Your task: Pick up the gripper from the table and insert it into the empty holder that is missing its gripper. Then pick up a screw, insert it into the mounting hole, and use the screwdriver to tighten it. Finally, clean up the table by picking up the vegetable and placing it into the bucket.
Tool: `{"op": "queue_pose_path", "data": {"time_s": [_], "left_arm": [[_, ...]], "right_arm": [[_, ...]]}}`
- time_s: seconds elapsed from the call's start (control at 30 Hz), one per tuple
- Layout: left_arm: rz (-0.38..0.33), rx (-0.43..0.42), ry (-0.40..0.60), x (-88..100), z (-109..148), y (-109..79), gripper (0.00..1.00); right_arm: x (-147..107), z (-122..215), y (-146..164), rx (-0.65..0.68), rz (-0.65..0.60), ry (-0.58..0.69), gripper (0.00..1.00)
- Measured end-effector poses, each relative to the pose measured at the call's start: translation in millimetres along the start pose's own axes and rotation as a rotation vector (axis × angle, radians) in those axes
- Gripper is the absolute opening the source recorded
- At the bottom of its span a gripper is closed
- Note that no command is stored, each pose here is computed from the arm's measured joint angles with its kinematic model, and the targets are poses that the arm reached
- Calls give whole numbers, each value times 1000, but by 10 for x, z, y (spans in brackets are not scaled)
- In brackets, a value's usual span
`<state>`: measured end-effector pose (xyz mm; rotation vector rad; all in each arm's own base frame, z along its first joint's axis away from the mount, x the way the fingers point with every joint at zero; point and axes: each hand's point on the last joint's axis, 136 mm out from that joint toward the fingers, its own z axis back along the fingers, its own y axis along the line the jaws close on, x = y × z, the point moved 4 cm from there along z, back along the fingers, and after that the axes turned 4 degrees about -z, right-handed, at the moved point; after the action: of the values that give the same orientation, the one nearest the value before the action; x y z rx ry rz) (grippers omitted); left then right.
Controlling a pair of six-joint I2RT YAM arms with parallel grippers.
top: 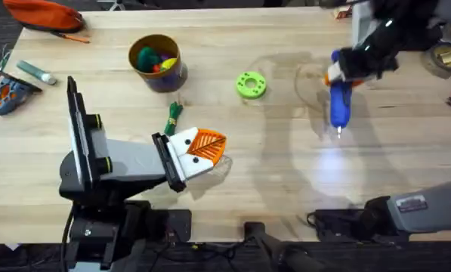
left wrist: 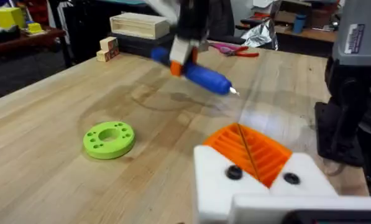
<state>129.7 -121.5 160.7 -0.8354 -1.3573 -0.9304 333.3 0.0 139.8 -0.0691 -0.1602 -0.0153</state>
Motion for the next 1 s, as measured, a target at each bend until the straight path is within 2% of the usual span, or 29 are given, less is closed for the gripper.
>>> {"op": "queue_pose_path", "data": {"time_s": [0.2,0.43,0.53,0.7,0.87,1.0], "left_arm": [[0,0,0,0,0,0,16],[0,0,0,0,0,0,15],[0,0,0,0,0,0,16],[0,0,0,0,0,0,16],[0,0,0,0,0,0,15],[0,0,0,0,0,0,15]], "right_arm": [[122,921,87,24,22,-283,13],[-10,1937,207,78,58,-630,11],[-113,2346,299,140,86,-789,11],[-411,2717,484,321,166,-892,10],[-604,3038,653,486,280,-999,9],[-736,3165,747,574,356,-1031,9]]}}
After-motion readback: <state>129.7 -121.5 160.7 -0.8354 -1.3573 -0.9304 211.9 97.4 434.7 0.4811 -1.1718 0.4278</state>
